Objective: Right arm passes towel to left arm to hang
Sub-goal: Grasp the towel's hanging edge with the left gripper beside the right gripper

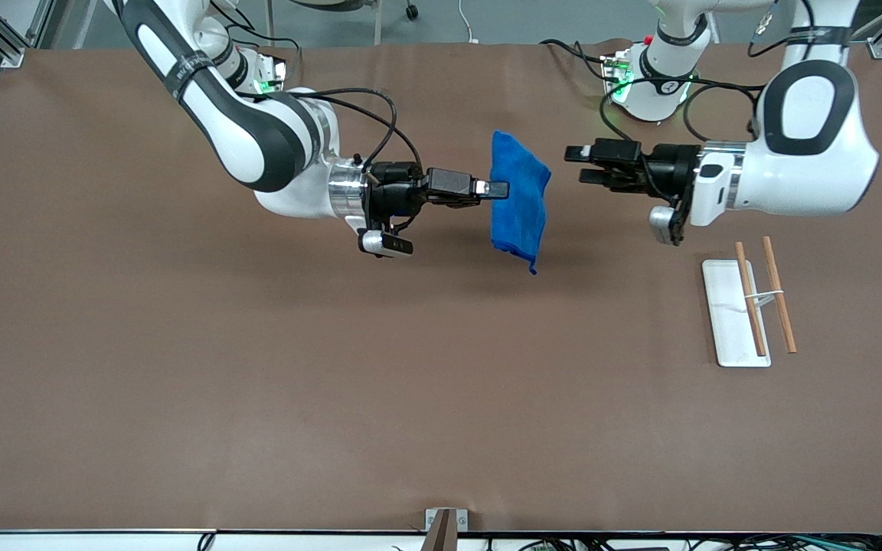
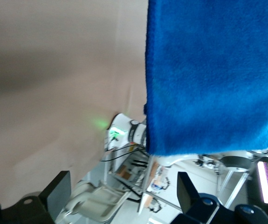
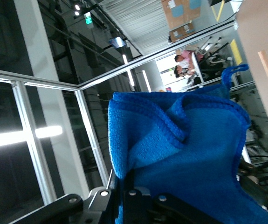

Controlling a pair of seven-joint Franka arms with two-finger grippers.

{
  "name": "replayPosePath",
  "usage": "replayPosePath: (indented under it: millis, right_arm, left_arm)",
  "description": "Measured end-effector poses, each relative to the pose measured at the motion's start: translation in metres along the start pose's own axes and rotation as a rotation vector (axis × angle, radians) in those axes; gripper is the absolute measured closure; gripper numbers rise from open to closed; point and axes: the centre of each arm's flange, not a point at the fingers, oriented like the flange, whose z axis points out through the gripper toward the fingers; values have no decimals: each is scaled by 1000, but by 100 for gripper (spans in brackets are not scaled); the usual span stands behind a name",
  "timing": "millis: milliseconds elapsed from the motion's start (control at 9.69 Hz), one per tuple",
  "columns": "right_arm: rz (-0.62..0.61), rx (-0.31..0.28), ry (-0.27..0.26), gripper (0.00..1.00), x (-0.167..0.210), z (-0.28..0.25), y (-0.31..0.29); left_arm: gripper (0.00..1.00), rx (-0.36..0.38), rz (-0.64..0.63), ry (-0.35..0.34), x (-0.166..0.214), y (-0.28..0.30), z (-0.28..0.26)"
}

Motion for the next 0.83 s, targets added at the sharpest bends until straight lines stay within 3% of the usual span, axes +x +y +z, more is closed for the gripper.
replayPosePath:
  millis: [206, 516, 619, 723, 826]
  right_arm:
    - [-7, 42, -21, 95, -4, 5, -4]
    - [-7, 44, -20, 95, -1, 4, 0]
    - [-9, 45, -20, 95, 0, 4, 1]
    - [-8, 46, -21, 95, 0, 4, 2]
    - [-8, 46, -22, 95, -1, 4, 2]
  left_arm:
    - [1, -78, -15, 17, 2, 1, 8]
    - [4, -183, -34, 41, 7, -1, 11]
    - [6, -217, -38, 56, 9, 1, 8]
    - [17, -232, -34, 74, 10, 2, 7]
    - [18, -233, -32, 85, 12, 0, 7]
